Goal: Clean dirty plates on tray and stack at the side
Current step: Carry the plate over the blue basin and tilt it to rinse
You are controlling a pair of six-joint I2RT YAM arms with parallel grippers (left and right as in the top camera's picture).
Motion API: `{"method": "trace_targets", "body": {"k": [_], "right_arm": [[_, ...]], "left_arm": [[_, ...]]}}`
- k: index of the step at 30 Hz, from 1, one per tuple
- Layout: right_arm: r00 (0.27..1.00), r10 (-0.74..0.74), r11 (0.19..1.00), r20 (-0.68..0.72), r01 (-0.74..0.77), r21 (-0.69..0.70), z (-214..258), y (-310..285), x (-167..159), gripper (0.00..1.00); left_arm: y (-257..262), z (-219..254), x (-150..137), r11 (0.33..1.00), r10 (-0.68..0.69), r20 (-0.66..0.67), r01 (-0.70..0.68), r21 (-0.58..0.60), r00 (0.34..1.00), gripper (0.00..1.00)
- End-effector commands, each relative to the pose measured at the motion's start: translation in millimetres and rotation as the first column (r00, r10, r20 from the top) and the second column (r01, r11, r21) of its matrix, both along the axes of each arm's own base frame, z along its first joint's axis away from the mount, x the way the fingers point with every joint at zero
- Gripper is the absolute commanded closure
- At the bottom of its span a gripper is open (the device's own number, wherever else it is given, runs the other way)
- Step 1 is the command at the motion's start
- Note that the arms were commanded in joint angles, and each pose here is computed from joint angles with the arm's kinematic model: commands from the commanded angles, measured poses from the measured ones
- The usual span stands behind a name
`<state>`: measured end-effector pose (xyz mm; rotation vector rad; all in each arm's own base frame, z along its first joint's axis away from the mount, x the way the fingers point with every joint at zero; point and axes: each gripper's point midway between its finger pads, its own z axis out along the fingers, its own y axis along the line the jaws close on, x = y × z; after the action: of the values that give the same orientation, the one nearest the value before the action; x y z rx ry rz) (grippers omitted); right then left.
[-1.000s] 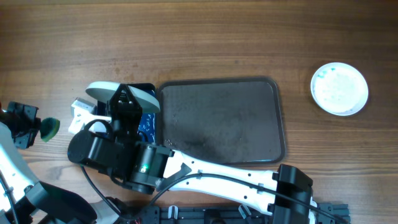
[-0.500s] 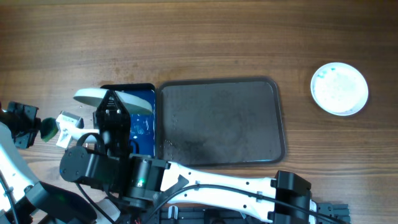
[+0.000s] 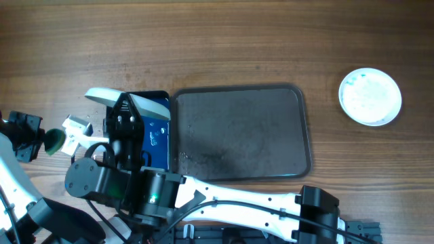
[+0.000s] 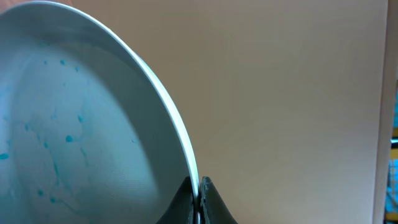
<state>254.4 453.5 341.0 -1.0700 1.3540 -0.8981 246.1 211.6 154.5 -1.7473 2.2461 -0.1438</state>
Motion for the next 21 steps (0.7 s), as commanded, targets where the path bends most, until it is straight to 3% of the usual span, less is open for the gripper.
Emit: {"method": "trace_targets", "body": {"k": [1,9,14,21], "right_arm": [[0.994,-0.103,0.987,0.024,0.099,0.125,8,-12,6,0.96],[0.967,-0.254,0.921,-0.001,0.242,0.307,-3,-50,48,0.96],[0.985,-0.136,0.948,-0.11,0.162,0.273,-32,-40,67,0.96],[0.973,0.004,0.919,-0.232,0.088,0.383,-54,-19,66,0.96]], "left_arm": [[2,12,2,1.0,0.013,0.034,-0.014,0.016,0.999,0.96],[-2,12,3,1.0,0.008,0.038,-0.008,-0.001,0.999,0.96],[-3,12,4,1.0,0.005,0.046,-0.005,-0.006,0.999,0.96],[-2,12,5,1.0,0.005,0.05,-0.005,-0.002,0.999,0.96]]}}
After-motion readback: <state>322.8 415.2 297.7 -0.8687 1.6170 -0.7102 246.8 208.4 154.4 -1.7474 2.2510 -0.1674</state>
